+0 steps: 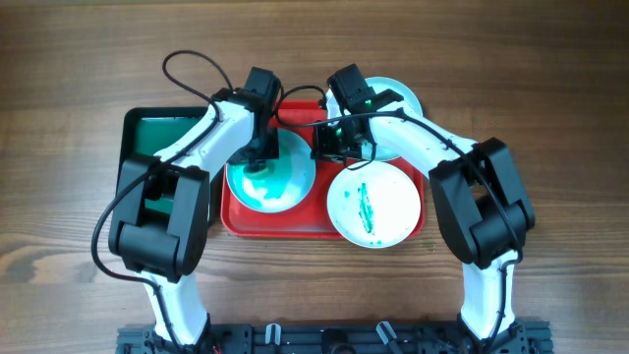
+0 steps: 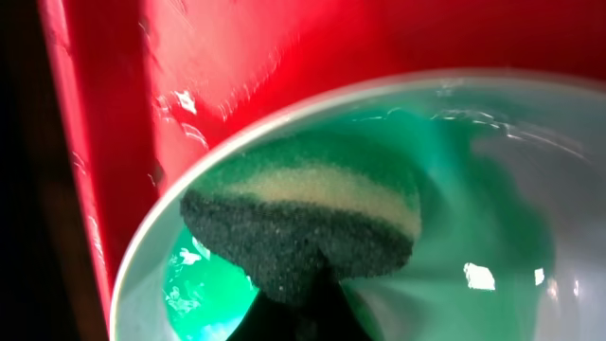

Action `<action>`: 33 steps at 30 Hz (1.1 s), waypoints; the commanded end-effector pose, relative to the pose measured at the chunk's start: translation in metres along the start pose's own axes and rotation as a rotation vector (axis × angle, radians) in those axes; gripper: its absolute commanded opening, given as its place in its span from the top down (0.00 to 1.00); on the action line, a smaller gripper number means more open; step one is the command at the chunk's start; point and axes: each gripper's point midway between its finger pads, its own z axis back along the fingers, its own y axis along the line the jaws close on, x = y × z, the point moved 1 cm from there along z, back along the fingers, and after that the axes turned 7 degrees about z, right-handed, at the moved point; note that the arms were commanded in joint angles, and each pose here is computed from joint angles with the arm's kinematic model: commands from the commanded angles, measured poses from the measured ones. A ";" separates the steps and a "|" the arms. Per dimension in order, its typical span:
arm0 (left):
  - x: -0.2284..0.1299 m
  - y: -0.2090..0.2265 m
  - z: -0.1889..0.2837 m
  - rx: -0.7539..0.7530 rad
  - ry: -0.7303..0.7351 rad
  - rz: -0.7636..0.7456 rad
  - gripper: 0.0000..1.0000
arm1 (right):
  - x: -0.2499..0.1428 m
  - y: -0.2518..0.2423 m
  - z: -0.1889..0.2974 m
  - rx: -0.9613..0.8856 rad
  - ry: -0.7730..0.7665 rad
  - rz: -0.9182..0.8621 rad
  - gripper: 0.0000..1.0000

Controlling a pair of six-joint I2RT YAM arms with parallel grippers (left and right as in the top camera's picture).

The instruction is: Clean dirty plates on tray and stack at the side

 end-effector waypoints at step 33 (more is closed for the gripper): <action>0.093 -0.001 0.065 -0.110 -0.201 0.185 0.96 | 0.011 0.003 -0.007 -0.005 -0.044 0.011 0.62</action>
